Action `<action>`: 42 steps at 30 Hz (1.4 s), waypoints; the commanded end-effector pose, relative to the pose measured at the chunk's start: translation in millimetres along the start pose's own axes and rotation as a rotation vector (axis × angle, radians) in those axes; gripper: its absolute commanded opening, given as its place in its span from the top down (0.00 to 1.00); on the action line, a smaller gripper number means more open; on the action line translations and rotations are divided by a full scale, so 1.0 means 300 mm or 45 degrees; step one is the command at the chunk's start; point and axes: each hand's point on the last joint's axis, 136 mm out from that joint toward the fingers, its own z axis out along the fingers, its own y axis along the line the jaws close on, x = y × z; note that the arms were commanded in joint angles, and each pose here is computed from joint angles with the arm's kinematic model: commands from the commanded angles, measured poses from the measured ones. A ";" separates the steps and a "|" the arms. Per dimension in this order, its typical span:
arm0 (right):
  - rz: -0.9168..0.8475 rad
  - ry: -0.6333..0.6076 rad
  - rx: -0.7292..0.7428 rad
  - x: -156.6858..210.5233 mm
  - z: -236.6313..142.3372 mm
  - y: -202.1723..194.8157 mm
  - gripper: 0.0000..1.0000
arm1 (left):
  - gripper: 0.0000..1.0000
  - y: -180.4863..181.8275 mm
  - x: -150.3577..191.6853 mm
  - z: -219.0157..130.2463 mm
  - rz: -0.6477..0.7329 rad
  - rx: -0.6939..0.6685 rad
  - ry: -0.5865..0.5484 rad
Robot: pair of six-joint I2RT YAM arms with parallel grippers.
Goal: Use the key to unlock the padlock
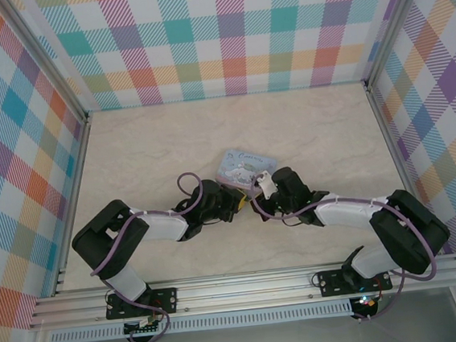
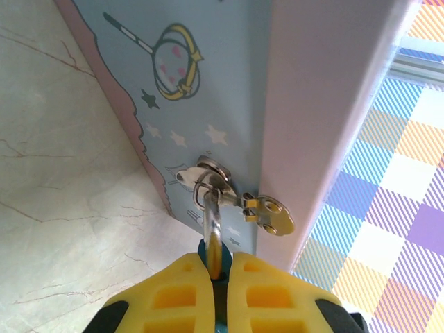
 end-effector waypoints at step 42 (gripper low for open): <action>-0.718 -0.007 0.339 -0.012 0.001 0.034 0.55 | 1.00 -0.064 -0.040 -0.070 0.012 0.052 -0.043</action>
